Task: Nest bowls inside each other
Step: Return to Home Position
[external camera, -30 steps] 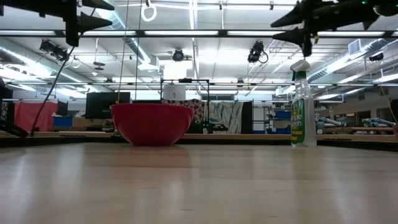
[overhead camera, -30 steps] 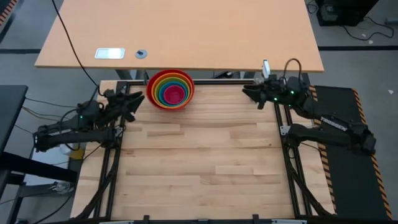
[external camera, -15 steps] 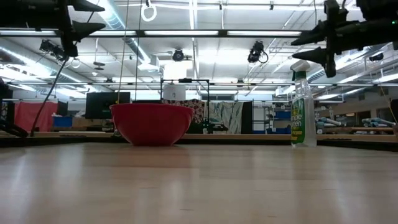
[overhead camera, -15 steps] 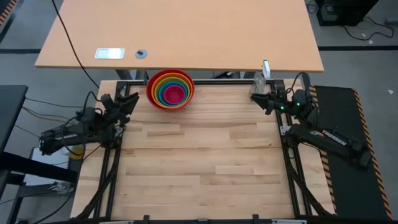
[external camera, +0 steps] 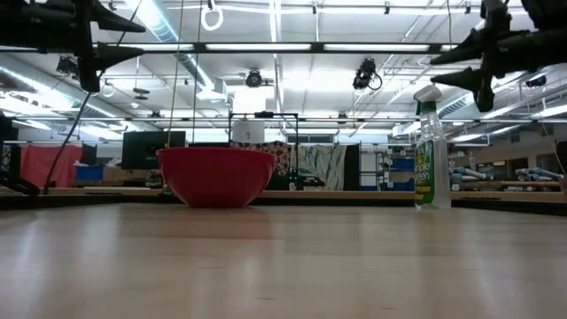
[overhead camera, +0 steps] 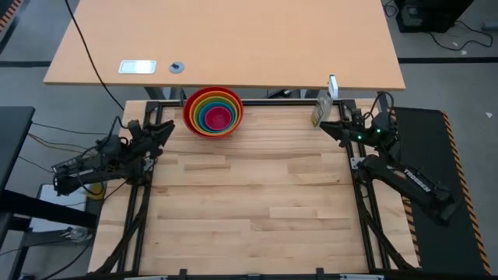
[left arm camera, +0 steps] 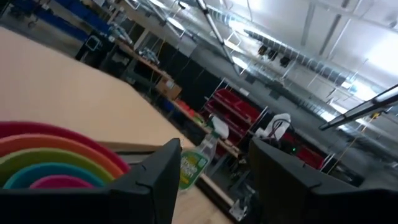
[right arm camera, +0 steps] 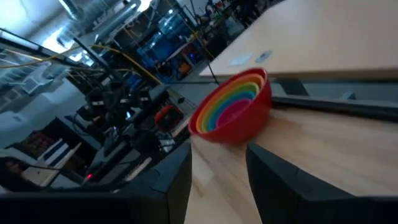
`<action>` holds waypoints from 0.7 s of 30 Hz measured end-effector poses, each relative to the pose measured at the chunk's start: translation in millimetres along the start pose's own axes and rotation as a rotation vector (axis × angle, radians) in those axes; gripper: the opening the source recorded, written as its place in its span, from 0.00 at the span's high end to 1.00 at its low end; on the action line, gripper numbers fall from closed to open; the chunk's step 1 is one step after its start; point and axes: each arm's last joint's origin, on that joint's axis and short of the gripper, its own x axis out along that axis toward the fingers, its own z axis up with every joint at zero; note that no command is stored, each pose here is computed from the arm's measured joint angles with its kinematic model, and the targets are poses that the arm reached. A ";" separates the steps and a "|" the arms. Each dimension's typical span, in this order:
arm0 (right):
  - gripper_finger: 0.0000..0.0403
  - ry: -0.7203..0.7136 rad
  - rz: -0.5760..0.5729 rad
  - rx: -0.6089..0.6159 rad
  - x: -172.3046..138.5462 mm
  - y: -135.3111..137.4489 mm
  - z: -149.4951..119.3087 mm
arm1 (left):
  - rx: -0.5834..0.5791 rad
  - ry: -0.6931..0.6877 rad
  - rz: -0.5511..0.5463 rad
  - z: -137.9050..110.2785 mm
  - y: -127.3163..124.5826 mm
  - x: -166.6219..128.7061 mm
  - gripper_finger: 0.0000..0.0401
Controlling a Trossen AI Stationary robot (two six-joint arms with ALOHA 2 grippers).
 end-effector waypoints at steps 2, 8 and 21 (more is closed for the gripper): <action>0.62 0.026 -0.014 0.028 2.0 -8.4 -7.5 | -0.007 0.027 0.017 -2.8 1.8 0.0 0.52; 0.67 0.034 0.027 0.131 9.6 -31.1 -30.8 | -0.034 0.104 0.023 -9.2 4.6 -0.4 0.52; 0.73 0.011 0.126 0.243 12.7 -48.5 -53.4 | -0.115 0.333 -0.054 -22.7 7.2 -3.3 0.52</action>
